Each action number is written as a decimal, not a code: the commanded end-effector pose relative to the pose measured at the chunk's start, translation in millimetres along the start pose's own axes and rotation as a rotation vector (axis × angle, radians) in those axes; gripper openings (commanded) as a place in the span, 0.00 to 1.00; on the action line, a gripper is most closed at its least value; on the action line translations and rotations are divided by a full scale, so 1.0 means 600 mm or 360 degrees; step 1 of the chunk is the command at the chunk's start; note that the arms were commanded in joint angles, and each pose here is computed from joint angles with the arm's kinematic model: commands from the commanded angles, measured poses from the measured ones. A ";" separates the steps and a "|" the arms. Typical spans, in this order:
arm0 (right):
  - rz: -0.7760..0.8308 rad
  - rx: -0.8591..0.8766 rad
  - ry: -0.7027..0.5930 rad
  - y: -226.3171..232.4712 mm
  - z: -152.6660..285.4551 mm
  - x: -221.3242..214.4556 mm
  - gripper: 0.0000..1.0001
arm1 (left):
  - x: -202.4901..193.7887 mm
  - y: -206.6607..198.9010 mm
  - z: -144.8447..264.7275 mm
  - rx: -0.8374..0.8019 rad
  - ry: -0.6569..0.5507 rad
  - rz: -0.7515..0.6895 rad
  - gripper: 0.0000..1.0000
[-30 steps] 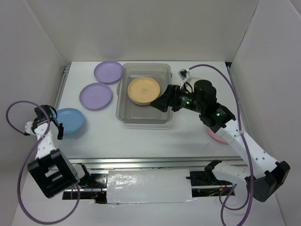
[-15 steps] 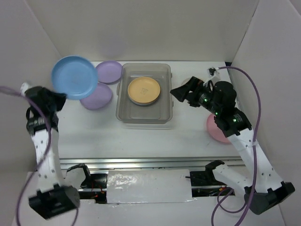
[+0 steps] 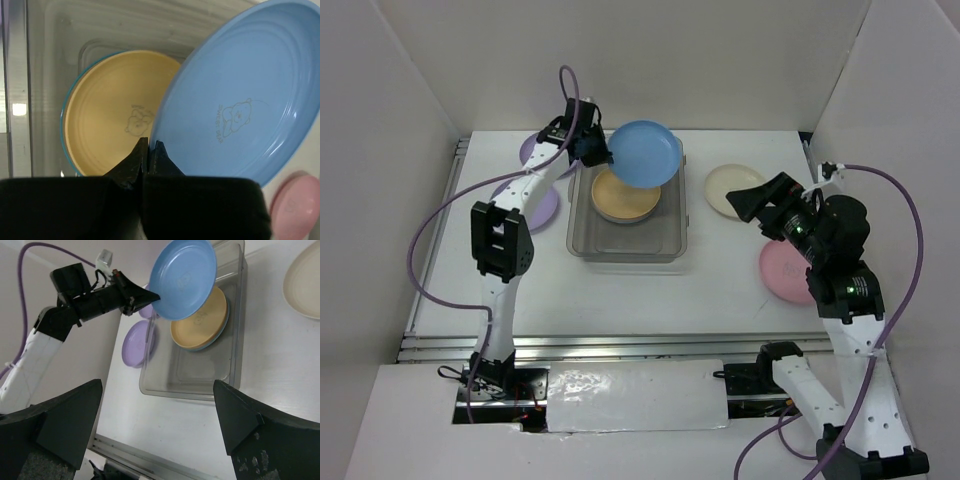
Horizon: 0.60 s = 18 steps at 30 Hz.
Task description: Place the plates into the plastic bin on the countertop
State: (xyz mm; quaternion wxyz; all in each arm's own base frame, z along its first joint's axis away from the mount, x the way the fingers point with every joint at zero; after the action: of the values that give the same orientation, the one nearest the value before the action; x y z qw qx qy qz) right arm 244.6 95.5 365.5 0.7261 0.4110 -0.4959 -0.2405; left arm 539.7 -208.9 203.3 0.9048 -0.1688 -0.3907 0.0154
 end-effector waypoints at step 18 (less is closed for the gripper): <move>-0.0001 0.0052 0.0169 -0.010 -0.011 -0.038 1.00 | -0.042 0.048 0.011 0.0188 0.0140 -0.0028 0.54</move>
State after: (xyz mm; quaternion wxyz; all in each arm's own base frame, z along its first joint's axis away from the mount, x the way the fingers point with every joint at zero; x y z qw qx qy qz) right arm 242.7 107.3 337.7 0.7524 0.4247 -0.4503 -0.2254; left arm 520.0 -165.7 120.6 0.9517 -0.0812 -0.2933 0.0407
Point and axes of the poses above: each gripper's point midway between its finger pads, its own z axis back along the fingers, its own y axis along the line the jaws close on, x = y × z, the point moved 1 cm from there along z, back along the fingers, and after that the axes turned 13 degrees about -z, right-handed, at the moved point
